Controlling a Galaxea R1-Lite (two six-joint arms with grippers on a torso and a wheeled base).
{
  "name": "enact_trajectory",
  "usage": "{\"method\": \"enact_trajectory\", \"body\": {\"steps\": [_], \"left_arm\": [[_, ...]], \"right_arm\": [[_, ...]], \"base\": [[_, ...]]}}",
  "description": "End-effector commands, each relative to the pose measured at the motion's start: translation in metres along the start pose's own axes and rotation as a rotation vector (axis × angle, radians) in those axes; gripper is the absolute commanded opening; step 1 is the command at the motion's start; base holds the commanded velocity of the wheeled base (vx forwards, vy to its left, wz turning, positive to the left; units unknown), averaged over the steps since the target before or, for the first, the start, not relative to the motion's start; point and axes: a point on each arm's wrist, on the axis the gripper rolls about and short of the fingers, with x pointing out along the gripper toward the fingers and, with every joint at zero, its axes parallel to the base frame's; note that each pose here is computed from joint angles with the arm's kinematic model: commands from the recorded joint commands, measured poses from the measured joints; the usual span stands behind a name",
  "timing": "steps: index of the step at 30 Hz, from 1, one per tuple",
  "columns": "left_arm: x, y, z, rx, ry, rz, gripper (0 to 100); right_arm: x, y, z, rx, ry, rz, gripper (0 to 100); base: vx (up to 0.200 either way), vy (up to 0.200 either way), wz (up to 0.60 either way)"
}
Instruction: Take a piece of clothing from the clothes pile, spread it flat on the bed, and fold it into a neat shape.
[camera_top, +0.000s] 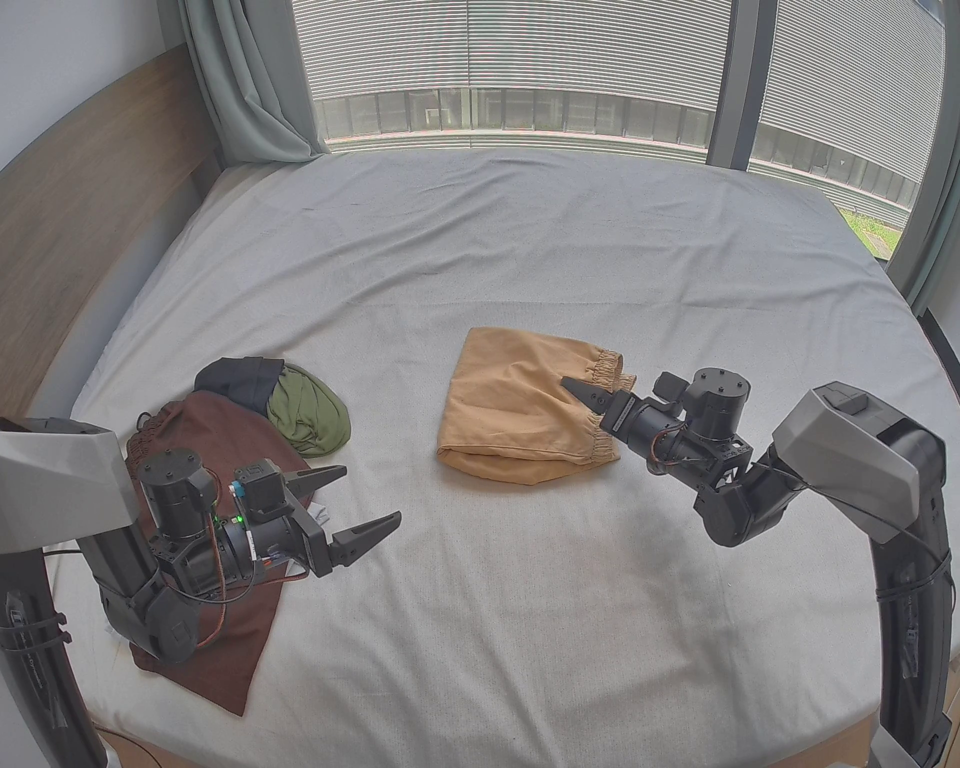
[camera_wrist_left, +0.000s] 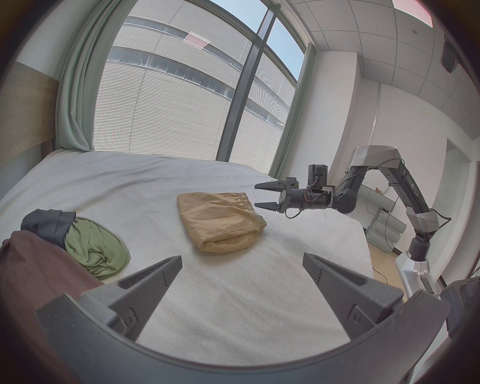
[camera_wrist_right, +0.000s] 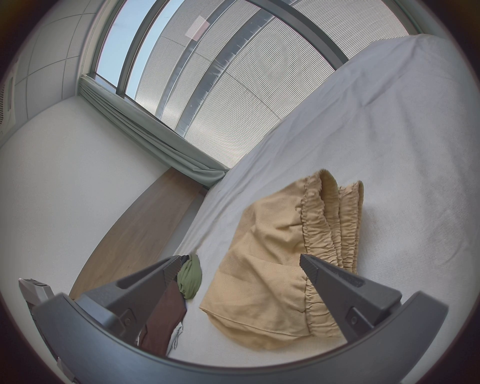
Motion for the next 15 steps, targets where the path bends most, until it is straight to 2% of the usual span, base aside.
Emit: {"method": "enact_trajectory", "body": {"steps": [1, 9, 15], "left_arm": [[-0.005, -0.005, 0.008, 0.012, -0.017, -0.004, 100], [-0.01, -0.01, 0.018, 0.029, -0.041, -0.015, 100], [-0.018, -0.045, 0.038, 0.065, -0.079, -0.104, 100]], "right_arm": [[-0.025, 0.029, 0.029, -0.024, -0.054, 0.029, 100], [-0.06, 0.061, 0.053, -0.095, -0.092, 0.05, 100], [-0.102, 0.088, 0.063, -0.229, -0.11, 0.053, 100]], "base": [[0.0, 0.0, 0.0], [0.0, 0.0, 0.0], [0.0, 0.0, 0.0]]}}
